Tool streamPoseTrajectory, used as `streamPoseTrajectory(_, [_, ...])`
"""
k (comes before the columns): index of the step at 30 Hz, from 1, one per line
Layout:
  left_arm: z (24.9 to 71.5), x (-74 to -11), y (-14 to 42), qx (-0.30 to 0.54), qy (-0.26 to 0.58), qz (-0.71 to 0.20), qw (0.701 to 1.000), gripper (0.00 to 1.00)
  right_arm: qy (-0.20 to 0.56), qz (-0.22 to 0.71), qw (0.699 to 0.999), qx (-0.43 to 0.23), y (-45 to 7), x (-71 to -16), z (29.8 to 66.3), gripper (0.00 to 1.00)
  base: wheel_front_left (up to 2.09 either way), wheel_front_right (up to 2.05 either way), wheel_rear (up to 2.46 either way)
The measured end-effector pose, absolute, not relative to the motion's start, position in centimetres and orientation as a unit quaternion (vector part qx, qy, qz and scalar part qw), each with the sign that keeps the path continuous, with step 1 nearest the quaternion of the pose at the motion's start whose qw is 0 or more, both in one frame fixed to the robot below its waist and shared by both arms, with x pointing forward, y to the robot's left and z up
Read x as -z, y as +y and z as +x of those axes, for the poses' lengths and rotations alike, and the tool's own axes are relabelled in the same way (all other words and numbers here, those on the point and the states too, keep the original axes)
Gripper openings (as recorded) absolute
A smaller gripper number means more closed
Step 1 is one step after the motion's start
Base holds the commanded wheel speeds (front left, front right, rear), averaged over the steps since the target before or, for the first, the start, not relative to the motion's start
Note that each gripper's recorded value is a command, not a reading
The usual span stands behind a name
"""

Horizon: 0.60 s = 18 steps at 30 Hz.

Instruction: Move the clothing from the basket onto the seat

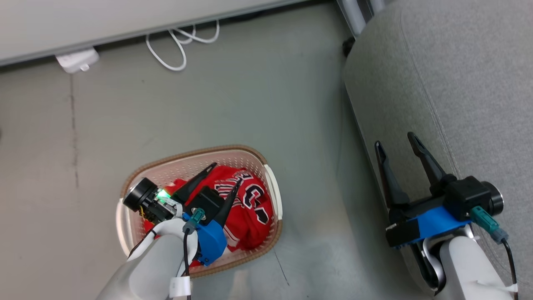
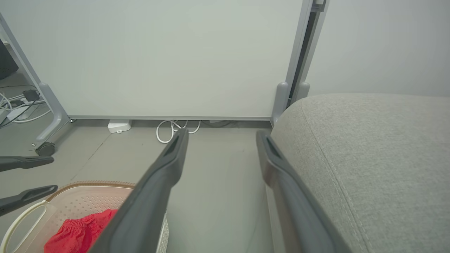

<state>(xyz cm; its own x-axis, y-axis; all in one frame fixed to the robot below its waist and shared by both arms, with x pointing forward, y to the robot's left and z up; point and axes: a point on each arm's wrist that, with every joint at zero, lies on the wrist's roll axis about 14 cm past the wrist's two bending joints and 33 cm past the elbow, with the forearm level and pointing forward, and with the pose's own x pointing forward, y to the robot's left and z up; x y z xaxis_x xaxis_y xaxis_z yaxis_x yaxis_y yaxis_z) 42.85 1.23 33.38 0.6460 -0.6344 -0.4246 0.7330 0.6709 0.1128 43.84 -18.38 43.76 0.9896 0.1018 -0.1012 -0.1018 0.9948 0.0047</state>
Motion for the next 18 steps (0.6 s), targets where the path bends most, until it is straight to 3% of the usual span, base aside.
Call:
streamPoseTrajectory(8, [41.2, -26.2, 0.4, 0.442, 0.263, 0.166, 0.841, 1.0, 0.074, -0.009, 0.996, -0.048, -19.1, -41.3, 45.7, 1.0, 0.0, 0.0, 0.0])
streamPoseTrajectory(18, [40.3, -19.0, 1.2, 0.451, 0.359, 0.159, 0.802, 1.0, 0.1, -0.02, 0.993, -0.061, -19.0, -37.7, 48.1, 1.0, 0.0, 0.0, 0.0])
